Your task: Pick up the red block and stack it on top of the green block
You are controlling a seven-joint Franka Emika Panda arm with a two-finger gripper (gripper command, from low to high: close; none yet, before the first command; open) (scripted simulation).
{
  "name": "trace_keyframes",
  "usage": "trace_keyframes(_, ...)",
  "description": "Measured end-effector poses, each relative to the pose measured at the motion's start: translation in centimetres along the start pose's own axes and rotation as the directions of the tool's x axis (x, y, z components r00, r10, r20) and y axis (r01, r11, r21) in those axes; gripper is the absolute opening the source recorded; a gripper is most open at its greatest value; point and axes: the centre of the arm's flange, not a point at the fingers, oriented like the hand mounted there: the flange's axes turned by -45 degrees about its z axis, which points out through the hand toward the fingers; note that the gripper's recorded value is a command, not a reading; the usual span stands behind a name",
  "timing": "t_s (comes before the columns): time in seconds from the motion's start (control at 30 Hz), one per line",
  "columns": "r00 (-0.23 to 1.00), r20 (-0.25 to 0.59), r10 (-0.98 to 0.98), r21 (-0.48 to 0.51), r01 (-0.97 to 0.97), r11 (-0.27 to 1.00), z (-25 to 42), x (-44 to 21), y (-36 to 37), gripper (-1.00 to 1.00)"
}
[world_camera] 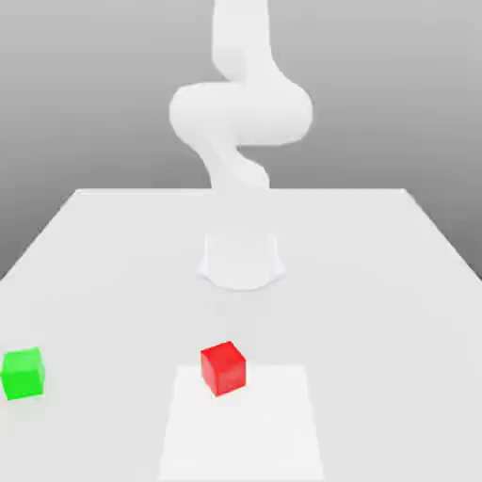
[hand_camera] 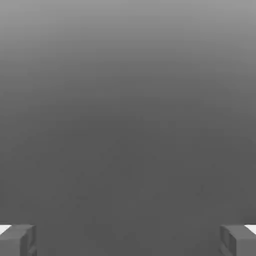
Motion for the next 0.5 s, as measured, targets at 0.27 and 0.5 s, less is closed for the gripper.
trace_keyframes(0.27,0.938,0.287,-0.197,0.059,0.187,0.98,18.0,-9.8,0.8,0.0)
trace_keyframes(0.5,0.777,0.503,-0.377,0.224,0.305,0.926,28.4,-24.8,1.0,0.0)
